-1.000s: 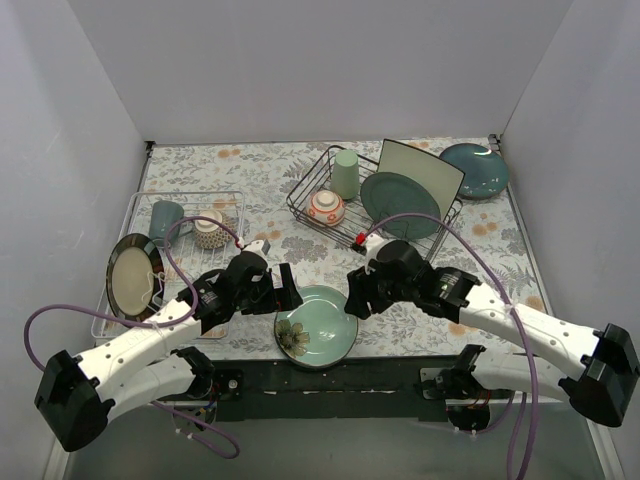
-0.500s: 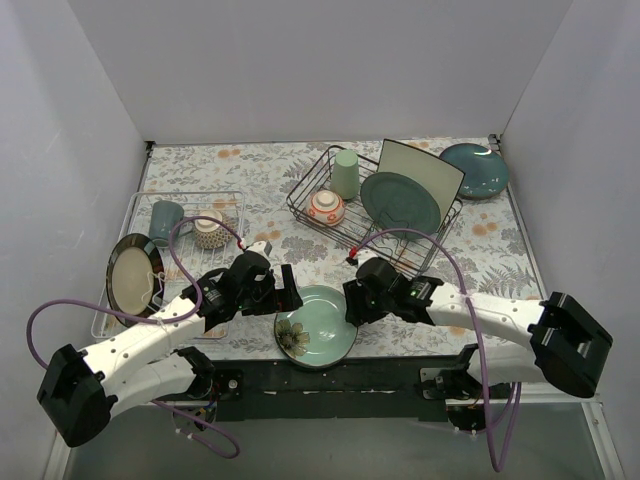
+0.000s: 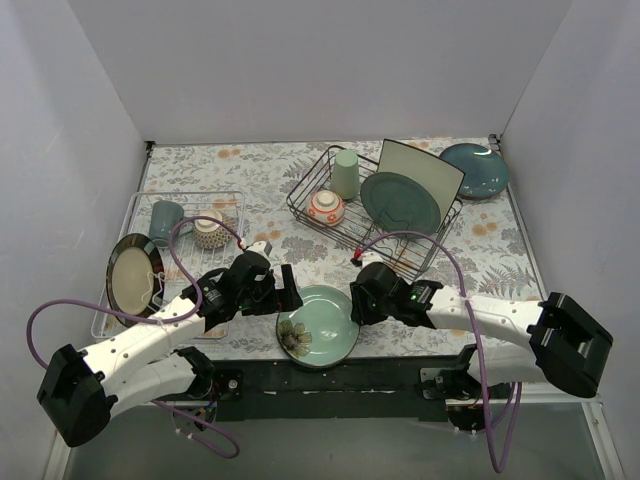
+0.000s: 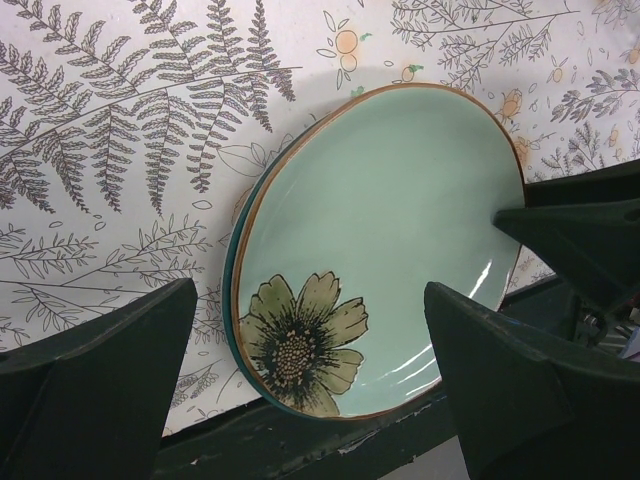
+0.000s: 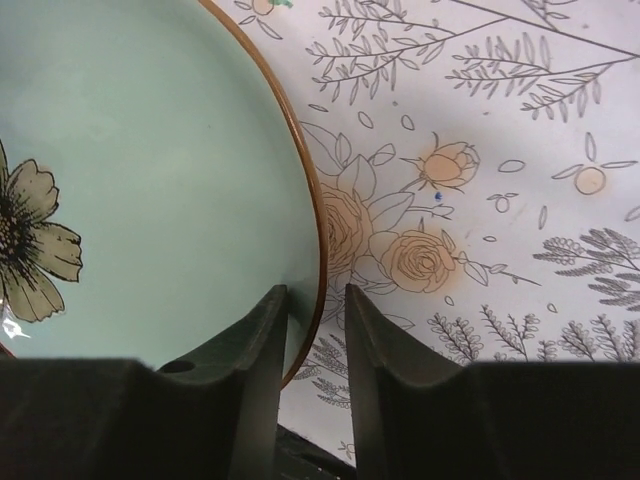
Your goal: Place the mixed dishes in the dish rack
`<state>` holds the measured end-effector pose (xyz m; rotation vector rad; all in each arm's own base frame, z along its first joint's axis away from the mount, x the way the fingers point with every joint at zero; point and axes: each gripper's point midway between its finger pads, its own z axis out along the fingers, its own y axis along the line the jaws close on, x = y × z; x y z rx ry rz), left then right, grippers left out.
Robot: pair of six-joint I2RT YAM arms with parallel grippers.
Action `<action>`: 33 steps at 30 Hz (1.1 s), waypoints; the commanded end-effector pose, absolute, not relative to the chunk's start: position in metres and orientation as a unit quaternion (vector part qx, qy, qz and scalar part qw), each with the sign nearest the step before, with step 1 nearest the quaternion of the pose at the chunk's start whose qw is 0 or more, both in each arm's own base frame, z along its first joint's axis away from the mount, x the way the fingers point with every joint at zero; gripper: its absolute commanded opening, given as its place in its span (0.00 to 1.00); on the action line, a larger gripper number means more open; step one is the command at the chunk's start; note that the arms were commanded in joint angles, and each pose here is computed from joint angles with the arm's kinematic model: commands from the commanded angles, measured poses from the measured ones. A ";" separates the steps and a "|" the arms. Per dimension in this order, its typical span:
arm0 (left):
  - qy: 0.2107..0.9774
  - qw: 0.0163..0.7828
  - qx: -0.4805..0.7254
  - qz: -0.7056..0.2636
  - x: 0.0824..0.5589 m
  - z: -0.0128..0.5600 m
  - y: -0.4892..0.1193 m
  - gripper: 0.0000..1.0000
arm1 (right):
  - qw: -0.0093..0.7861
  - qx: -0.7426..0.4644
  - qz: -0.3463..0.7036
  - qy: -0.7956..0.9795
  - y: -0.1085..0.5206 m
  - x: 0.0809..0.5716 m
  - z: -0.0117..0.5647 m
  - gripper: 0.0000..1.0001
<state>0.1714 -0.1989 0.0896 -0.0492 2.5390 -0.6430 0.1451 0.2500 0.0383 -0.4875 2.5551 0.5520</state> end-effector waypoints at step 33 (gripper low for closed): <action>0.930 0.223 0.027 -0.290 0.172 0.100 -0.233 0.76 | 0.370 -0.101 0.132 0.914 0.194 0.175 0.128 0.01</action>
